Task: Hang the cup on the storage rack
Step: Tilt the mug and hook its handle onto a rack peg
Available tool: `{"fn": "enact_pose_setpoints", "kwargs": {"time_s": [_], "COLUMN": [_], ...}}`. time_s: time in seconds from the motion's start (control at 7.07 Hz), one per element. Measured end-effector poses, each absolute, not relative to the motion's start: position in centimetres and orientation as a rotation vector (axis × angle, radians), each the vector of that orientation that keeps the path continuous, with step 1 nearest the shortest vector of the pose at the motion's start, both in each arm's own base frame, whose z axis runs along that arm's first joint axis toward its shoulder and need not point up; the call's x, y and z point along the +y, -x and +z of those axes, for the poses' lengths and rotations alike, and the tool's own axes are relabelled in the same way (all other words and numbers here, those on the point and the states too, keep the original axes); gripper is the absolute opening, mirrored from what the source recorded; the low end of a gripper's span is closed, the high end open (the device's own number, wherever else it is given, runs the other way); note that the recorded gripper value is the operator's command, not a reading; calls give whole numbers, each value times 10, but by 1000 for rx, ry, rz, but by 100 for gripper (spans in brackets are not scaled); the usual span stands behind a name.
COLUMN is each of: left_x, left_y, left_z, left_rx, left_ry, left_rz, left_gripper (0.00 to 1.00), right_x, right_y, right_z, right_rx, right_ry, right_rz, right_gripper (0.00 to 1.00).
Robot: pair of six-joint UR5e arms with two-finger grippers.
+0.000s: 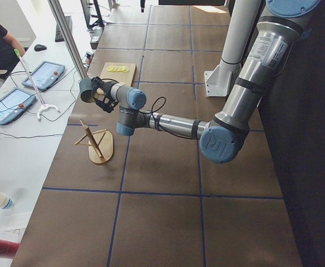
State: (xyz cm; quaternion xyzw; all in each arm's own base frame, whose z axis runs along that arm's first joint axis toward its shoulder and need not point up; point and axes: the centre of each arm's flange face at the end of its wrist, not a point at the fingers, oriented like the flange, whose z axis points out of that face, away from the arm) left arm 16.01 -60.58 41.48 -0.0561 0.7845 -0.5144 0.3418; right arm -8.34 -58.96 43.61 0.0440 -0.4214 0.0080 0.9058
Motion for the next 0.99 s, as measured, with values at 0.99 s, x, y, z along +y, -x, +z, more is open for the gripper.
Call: {"fn": "enact_pose_setpoints", "kwargs": {"time_s": [0.99], "left_x": [-628], "left_y": [-122], "left_z": [476], "left_rx": [2118], "left_ry": [185], "left_rz": [-1552], "left_gripper": [0], "right_x": [-588], "right_y": [82], "right_z": [431], "right_rx": [-871], "right_ry": [-102], "right_rz": [15], "right_gripper": [100]}}
